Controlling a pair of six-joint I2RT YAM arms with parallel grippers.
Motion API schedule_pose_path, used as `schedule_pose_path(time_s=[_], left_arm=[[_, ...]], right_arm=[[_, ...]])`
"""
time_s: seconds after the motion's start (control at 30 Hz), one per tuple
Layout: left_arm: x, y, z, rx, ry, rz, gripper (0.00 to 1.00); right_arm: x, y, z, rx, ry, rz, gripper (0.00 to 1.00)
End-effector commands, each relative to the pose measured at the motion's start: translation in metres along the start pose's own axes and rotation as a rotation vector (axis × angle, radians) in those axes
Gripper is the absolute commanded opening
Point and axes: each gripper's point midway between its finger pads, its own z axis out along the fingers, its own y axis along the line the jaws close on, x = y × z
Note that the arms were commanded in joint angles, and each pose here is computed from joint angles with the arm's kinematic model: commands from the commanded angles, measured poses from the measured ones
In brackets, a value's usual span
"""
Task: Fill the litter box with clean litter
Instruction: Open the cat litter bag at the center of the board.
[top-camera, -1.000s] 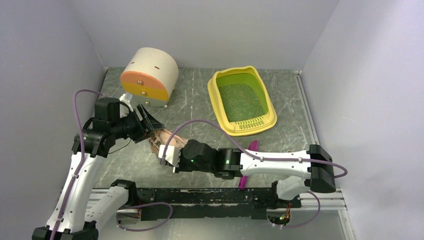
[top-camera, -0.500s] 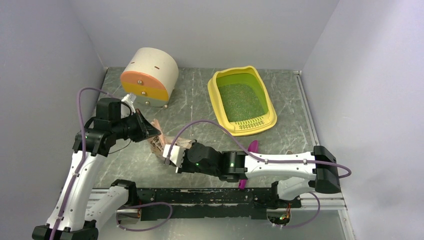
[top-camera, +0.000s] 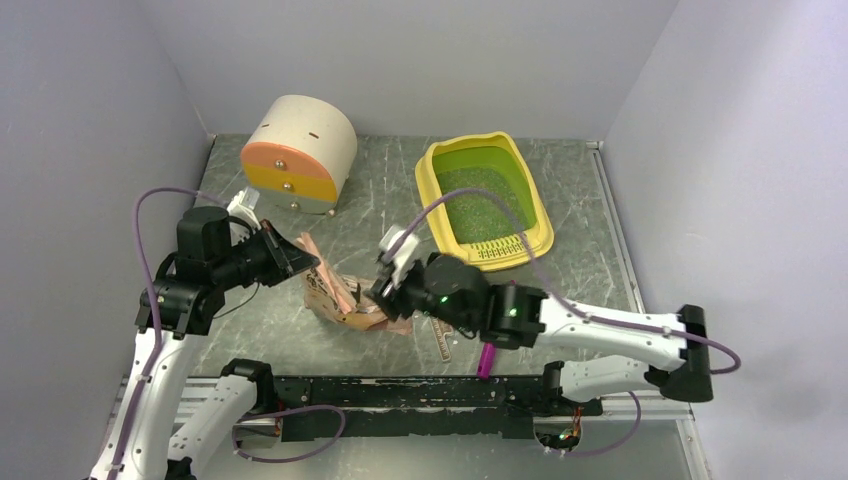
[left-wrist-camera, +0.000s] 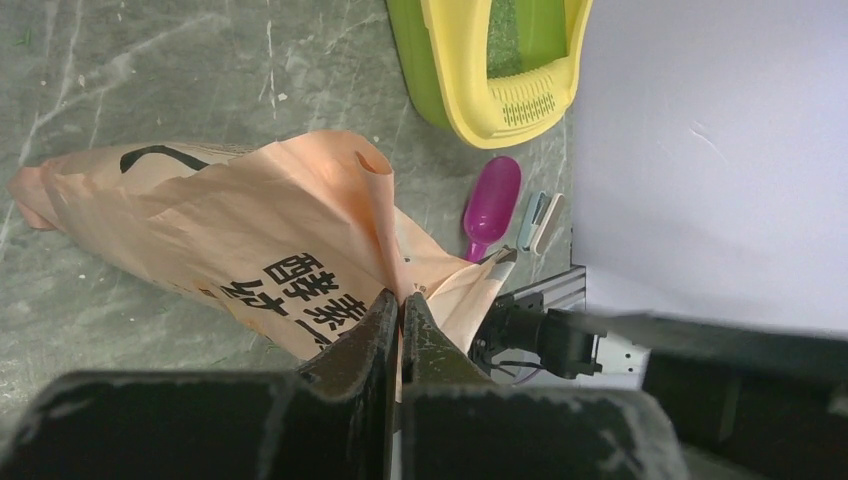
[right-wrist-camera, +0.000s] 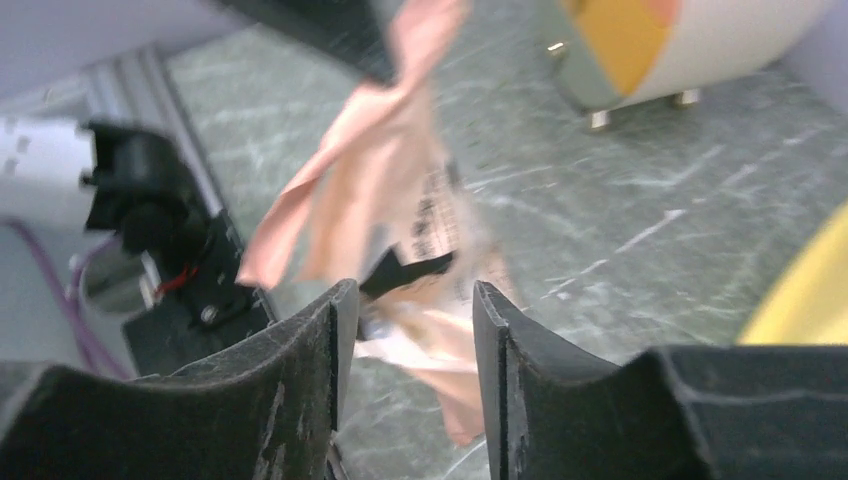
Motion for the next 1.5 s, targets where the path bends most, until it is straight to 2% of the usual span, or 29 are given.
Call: schedule_pose_path(time_s=[0.0, 0.1, 0.17, 0.33, 0.47, 0.57, 0.73, 0.9, 1.1, 1.27, 1.37, 1.47], left_arm=[[-0.009, -0.019, -0.005, 0.082, -0.053, 0.016, 0.05], [-0.010, -0.020, -0.009, 0.083, -0.067, 0.005, 0.05], [-0.010, -0.025, -0.013, 0.096, -0.073, -0.010, 0.05], [-0.009, -0.026, -0.020, 0.091, -0.091, -0.039, 0.05], [-0.003, -0.021, -0.021, 0.089, -0.091, -0.050, 0.05], [0.000, -0.019, -0.020, 0.085, -0.083, -0.055, 0.05], [-0.003, -0.017, -0.022, 0.069, -0.097, -0.046, 0.05], [-0.003, -0.017, -0.021, 0.065, -0.095, -0.047, 0.05], [-0.002, -0.016, -0.021, 0.067, -0.091, -0.048, 0.05], [-0.001, -0.015, -0.022, 0.064, -0.093, -0.047, 0.05], [-0.001, -0.014, -0.021, 0.058, -0.094, -0.048, 0.05], [-0.001, -0.013, -0.020, 0.060, -0.091, -0.047, 0.05]], right_arm=[[-0.037, -0.053, -0.028, 0.143, -0.084, 0.224, 0.56], [-0.027, -0.070, -0.030, 0.140, -0.019, 0.264, 0.67], [-0.011, -0.067, -0.024, 0.102, 0.071, 0.264, 0.74], [0.035, -0.068, -0.003, 0.141, 0.290, 0.311, 0.76], [0.048, -0.065, 0.003, 0.120, 0.377, 0.310, 0.72], [0.049, -0.057, 0.000, 0.065, 0.395, 0.300, 0.70], [0.059, -0.049, -0.011, 0.015, 0.463, 0.280, 0.58], [0.063, -0.043, -0.019, -0.025, 0.463, 0.275, 0.49], [0.095, -0.043, -0.013, -0.018, 0.577, 0.246, 0.44], [0.113, -0.043, -0.005, -0.016, 0.648, 0.226, 0.44], [0.107, -0.038, -0.002, -0.062, 0.637, 0.205, 0.51], [0.098, -0.038, 0.002, -0.084, 0.609, 0.179, 0.53]])
